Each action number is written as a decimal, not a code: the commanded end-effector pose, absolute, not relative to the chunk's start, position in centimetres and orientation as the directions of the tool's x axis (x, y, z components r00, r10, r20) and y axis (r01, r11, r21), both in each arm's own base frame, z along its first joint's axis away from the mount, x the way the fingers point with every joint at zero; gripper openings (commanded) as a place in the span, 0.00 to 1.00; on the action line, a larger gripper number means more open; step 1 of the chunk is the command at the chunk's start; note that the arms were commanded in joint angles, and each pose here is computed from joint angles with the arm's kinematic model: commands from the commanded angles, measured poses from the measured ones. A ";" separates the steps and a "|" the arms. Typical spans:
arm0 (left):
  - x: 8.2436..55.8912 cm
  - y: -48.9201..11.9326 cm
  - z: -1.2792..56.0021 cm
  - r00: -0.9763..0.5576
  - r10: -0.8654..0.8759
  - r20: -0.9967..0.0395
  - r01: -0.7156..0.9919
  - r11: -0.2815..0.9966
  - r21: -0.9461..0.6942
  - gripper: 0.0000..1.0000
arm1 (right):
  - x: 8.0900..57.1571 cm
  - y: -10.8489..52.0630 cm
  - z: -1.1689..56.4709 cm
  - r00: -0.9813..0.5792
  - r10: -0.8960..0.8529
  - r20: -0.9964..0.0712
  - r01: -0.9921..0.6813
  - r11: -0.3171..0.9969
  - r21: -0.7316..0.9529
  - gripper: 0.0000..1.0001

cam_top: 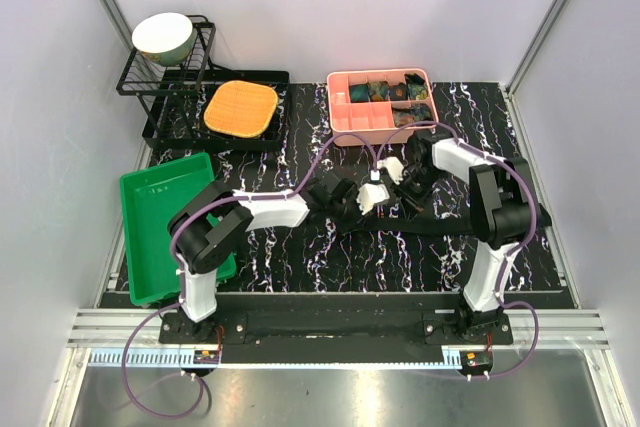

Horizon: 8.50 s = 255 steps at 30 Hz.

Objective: Roll the ties
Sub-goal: Roll the tie at the center of the board.

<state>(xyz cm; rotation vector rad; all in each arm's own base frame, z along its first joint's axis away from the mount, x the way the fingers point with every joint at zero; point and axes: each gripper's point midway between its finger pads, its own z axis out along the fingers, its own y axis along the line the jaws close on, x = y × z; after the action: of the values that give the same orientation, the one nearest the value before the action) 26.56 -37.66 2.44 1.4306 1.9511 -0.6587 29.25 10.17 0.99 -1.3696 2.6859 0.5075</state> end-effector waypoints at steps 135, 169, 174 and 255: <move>27.9 -34.4 5.2 -0.150 0.599 -0.787 0.977 0.209 -0.028 0.69 | 29.5 19.6 -2.4 -0.974 -0.228 0.012 -0.177 0.787 0.591 0.00; 26.4 -40.3 4.3 -0.135 0.588 -0.797 0.989 0.039 -0.139 0.34 | 28.5 19.4 -3.5 -0.973 -0.223 0.057 -0.155 0.816 0.557 0.00; 25.9 -39.8 3.1 -0.179 0.605 -0.776 0.981 0.047 -0.189 0.35 | 28.7 19.4 -3.6 -0.974 -0.216 0.060 -0.148 0.820 0.552 0.00; 26.0 -41.2 2.2 -0.118 0.636 -0.763 0.993 0.066 -0.098 0.42 | 28.6 19.3 -4.1 -0.978 -0.193 0.082 -0.119 0.833 0.541 0.00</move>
<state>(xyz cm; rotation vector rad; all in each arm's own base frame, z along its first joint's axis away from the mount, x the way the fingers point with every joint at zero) 26.57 -39.15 2.49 1.6112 1.8578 -0.8199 27.80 21.26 0.80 -0.1862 3.0890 1.2253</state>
